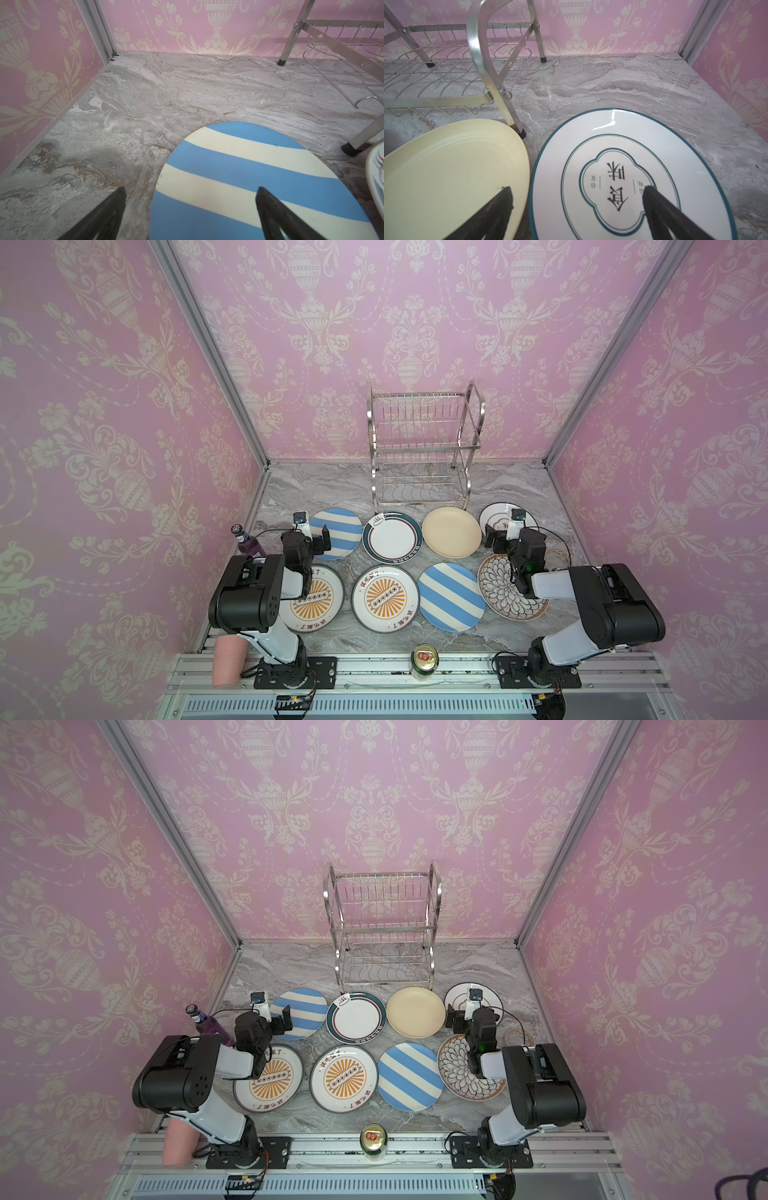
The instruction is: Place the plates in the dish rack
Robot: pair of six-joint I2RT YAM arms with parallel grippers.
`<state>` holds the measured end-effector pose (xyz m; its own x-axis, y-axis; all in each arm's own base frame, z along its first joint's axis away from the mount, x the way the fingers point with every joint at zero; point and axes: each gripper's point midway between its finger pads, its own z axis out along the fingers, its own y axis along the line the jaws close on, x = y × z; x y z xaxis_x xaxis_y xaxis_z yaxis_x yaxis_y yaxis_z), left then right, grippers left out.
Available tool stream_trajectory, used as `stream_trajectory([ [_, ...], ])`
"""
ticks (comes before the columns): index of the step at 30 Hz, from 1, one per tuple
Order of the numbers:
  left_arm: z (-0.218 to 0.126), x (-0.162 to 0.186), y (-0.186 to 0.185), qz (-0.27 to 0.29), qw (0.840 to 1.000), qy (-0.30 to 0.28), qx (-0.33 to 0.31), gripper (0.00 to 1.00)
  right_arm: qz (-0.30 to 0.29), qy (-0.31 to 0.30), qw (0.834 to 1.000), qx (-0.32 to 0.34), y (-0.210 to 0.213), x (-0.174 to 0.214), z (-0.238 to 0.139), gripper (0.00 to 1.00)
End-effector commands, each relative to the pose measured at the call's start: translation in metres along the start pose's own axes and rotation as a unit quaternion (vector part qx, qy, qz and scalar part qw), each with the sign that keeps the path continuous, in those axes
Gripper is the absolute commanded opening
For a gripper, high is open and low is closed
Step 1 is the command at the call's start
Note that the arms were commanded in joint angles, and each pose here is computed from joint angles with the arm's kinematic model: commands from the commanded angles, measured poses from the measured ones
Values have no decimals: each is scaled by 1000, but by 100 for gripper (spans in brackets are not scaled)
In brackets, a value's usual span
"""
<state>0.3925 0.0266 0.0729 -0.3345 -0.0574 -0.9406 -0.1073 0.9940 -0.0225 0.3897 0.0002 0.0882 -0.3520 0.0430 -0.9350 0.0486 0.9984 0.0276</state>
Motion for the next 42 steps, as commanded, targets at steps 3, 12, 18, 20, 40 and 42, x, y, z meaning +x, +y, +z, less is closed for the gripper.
stream_trajectory([
  [3, -4, -6, 12, -7, 999, -17, -32, 99, 15, 14, 999, 42, -16, -36, -8, 97],
  [12, -6, -49, 4, -9, 999, 34, -15, 99, 97, 130, 987, 8, -32, -56, -41, 88],
  [18, -21, -106, -37, -90, 991, 32, 93, 99, 194, 190, 962, 14, -62, -30, -40, 80],
  [20, -28, -115, -50, -102, 987, 24, 126, 99, 232, 196, 953, 16, -73, -22, -37, 79],
  [40, -56, -134, -77, -96, 976, 18, 195, 99, 293, 241, 923, 61, -119, 22, -8, 63],
  [42, -55, -134, -77, -98, 976, 19, 196, 99, 296, 242, 922, 61, -120, 26, -8, 63],
])
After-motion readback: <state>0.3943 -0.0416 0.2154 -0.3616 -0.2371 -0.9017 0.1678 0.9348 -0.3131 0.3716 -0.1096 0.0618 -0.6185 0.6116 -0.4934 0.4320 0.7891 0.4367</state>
